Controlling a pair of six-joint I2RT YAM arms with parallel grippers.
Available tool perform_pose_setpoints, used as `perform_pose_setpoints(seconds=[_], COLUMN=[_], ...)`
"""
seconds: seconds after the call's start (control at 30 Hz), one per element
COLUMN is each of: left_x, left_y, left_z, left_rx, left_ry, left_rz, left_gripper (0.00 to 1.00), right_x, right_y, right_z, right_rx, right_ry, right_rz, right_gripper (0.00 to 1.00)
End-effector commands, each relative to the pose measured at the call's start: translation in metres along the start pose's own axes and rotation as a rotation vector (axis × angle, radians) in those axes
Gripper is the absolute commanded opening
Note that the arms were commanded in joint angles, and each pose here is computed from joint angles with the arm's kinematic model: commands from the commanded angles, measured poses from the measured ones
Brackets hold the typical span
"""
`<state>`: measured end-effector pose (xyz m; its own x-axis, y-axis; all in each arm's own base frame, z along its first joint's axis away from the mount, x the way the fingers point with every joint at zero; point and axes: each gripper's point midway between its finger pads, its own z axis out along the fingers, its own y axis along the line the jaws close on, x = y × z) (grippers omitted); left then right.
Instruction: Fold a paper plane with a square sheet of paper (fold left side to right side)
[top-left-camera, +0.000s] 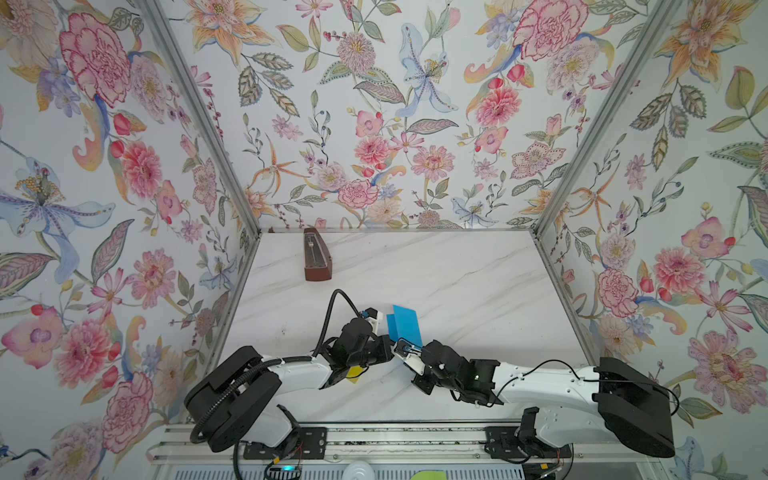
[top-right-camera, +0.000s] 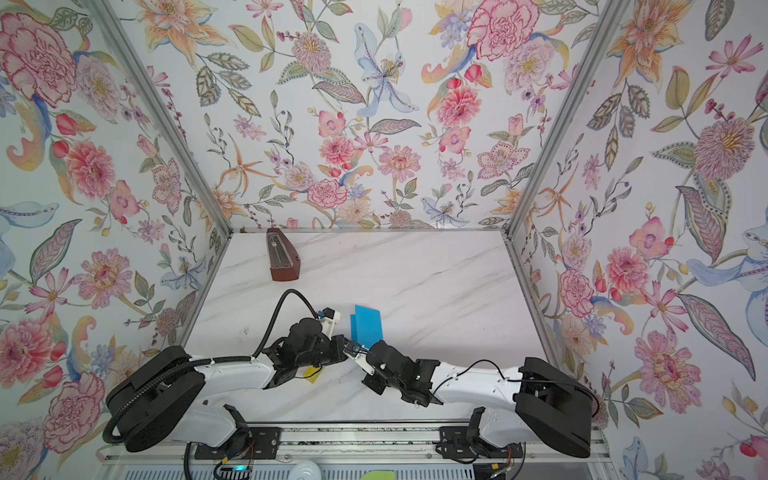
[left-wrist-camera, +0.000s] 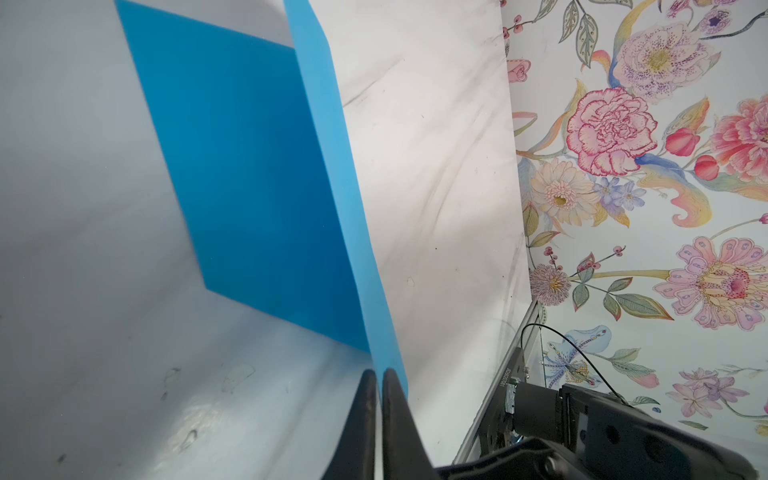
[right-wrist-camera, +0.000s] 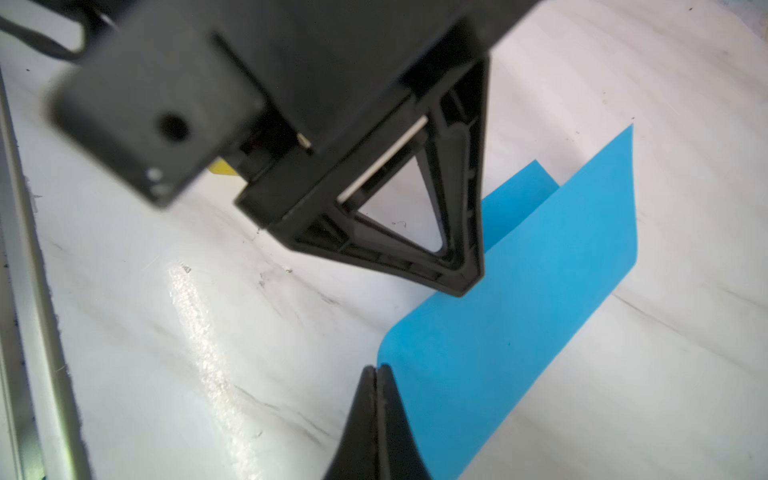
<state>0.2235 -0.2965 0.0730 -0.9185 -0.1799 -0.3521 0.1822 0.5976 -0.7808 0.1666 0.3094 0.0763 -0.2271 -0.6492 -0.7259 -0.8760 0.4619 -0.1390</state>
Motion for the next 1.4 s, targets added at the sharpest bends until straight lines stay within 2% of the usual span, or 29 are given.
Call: perform_pose_setpoints(seconds=[0.0,0.17,0.3,0.43,0.5,0.63,0.9,1.17,1.37], left_x=[0.004,-0.002,-0.014,-0.029,-0.036,-0.042,-0.038,-0.026,-0.020], left_y=[-0.002,0.007,0.017,0.026,0.028,0.019,0.007,0.035,0.058], left_z=[0.001,-0.007,-0.022,-0.040,-0.048,-0.049,-0.013,0.027,0.041], left_rx=[0.002,-0.059,-0.127,-0.185,-0.207,-0.255,-0.156,-0.223,-0.295], left_ry=[0.014,0.004,-0.021,-0.057,-0.066,0.003,0.120,0.237,0.290], left_rz=[0.010,0.038,0.071,0.103,0.129,0.244,0.262,0.269,0.266], left_gripper=[0.11,0.20,0.23,0.23,0.20,0.16,0.06,0.01,0.00], right_x=[-0.006,-0.006,-0.010,-0.018,-0.024,-0.031,-0.026,-0.020,-0.013], right_y=[0.001,0.013,0.032,0.054,0.066,0.078,0.071,0.057,0.028], right_z=[-0.003,-0.004,-0.007,-0.008,-0.008,-0.005,0.005,0.009,0.009], right_rx=[-0.018,-0.084,-0.180,-0.277,-0.329,-0.380,-0.367,-0.352,-0.292], right_ry=[0.004,0.029,0.045,0.050,0.047,0.030,0.031,0.020,0.028], right_rz=[0.021,0.091,0.192,0.288,0.331,0.361,0.378,0.418,0.528], right_gripper=[0.00,0.00,0.00,0.00,0.00,0.00,0.00,0.00,0.00])
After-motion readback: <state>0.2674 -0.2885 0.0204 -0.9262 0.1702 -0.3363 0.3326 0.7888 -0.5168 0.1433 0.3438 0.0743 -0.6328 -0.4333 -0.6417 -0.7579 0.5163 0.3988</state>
